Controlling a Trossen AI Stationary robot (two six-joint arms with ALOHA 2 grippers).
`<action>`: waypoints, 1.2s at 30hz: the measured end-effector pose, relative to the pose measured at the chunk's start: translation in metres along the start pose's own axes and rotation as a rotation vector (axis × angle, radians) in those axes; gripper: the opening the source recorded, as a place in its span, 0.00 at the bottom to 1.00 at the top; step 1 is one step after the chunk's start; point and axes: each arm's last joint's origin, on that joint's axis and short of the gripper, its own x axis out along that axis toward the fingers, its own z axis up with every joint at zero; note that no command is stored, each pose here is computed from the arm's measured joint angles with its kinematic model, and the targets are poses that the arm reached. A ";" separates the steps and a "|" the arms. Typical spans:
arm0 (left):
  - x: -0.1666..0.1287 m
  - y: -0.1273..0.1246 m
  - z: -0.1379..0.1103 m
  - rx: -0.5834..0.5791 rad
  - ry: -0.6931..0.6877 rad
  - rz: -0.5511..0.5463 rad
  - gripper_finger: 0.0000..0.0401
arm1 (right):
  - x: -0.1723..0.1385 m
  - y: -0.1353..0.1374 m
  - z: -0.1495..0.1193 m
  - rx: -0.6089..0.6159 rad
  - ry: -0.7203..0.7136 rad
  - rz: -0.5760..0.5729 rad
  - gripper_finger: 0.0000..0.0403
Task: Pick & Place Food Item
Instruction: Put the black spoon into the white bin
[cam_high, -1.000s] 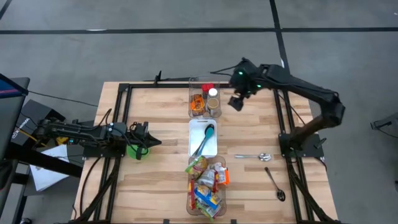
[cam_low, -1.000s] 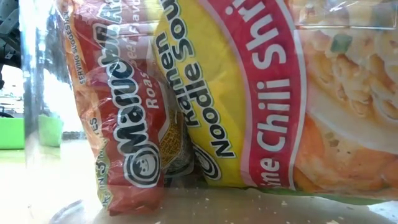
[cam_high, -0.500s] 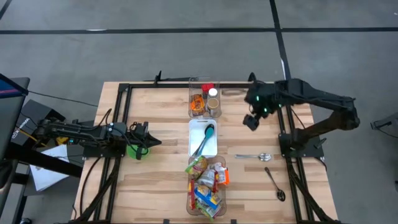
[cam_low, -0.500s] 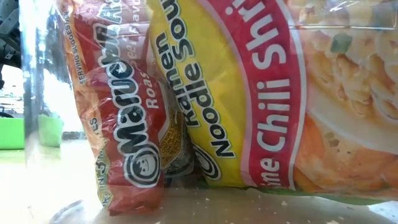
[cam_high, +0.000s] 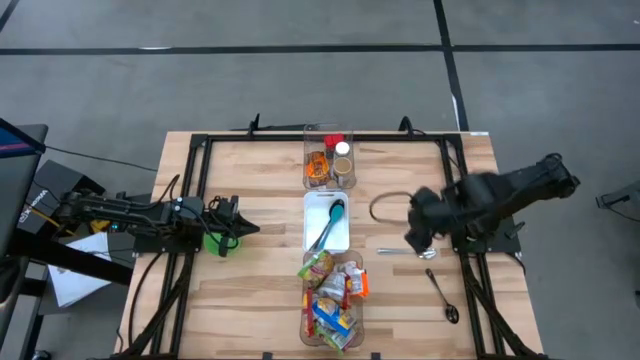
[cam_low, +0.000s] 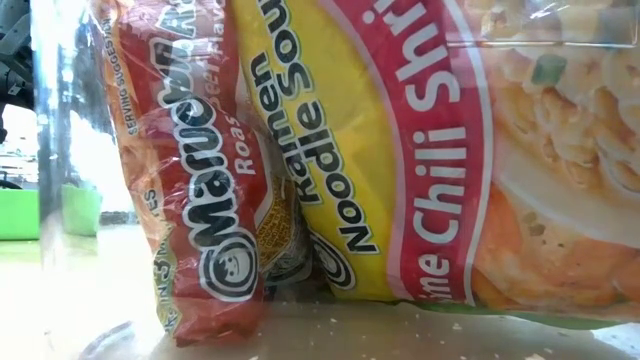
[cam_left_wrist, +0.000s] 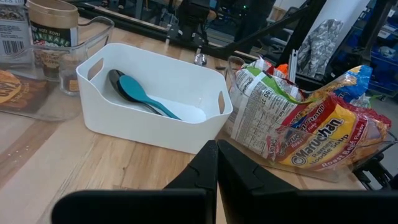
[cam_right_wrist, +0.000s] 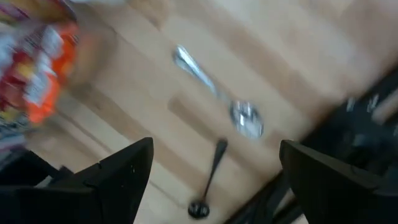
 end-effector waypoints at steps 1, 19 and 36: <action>0.000 0.000 0.000 0.000 0.000 0.000 0.00 | 0.006 0.002 -0.007 0.020 0.024 -0.015 0.85; 0.000 0.000 0.000 0.000 0.000 0.000 0.00 | 0.103 0.016 -0.115 0.220 0.256 -0.024 0.79; 0.000 0.000 0.000 0.000 0.000 0.000 0.00 | 0.162 -0.005 -0.143 0.219 0.373 -0.019 0.77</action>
